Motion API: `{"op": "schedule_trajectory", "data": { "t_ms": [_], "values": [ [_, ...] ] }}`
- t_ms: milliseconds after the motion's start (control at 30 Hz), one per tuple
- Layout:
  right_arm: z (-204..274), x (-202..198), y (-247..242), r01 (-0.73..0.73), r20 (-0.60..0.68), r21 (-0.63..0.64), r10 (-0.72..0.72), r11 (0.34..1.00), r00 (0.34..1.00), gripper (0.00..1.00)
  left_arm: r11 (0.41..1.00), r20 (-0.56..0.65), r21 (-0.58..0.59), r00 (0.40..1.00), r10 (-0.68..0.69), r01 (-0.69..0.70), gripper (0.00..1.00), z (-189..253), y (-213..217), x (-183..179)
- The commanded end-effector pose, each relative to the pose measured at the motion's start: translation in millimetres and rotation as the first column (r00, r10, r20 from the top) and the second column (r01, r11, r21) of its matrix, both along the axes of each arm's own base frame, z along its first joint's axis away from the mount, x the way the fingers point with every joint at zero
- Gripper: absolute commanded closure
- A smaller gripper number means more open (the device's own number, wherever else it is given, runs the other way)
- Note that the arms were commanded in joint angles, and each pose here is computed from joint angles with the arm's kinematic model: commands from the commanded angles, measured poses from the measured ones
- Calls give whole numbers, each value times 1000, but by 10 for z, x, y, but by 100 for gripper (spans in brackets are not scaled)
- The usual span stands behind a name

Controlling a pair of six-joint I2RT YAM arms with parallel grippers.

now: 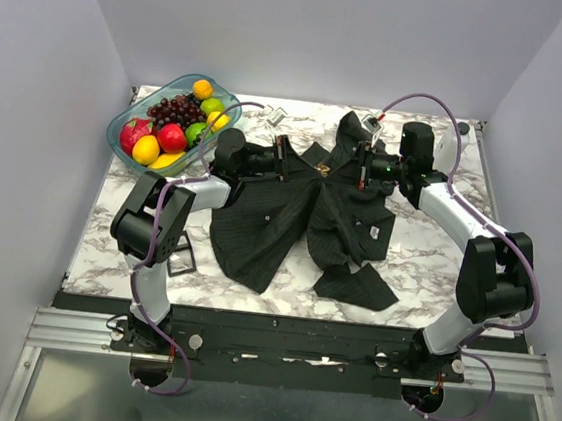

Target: Remove the brooch from the garment

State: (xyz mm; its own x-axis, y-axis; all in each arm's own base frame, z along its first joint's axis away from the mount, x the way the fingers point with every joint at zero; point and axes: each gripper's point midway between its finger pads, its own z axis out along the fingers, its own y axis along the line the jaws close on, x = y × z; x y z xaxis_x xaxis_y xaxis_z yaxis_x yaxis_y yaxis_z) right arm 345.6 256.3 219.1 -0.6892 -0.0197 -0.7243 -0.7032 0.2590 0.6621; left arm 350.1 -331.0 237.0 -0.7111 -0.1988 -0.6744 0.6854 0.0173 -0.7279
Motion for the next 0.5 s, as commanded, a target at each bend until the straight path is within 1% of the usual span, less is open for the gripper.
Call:
{"op": "schedule_trajectory", "data": {
  "t_ms": [0, 100, 200, 300, 367, 467],
  "values": [
    [23, 22, 18, 11, 35, -18, -10, 1000, 999, 99, 1000, 51, -6, 998, -24, 25, 68, 102, -81, -25],
    [27, 10, 22, 7, 37, -18, -7, 1000, 999, 99, 1000, 48, 2, 999, -25, 24, 68, 89, -104, -16],
    [39, -17, 32, -8, 39, -11, 9, 1000, 999, 99, 1000, 41, 17, 999, -16, 16, 65, 32, -117, 16],
    [50, -26, 36, -10, 39, -10, 10, 1000, 999, 99, 1000, 44, 19, 999, -17, 16, 65, 15, -126, 20],
    [53, -28, 38, -10, 37, -9, 11, 1000, 999, 99, 1000, 47, 20, 999, -20, 19, 68, 6, -130, 24],
    [57, -28, 39, -9, 33, -7, 9, 1000, 999, 99, 1000, 45, 25, 999, -20, 18, 71, -8, -134, 35]
  ]
}}
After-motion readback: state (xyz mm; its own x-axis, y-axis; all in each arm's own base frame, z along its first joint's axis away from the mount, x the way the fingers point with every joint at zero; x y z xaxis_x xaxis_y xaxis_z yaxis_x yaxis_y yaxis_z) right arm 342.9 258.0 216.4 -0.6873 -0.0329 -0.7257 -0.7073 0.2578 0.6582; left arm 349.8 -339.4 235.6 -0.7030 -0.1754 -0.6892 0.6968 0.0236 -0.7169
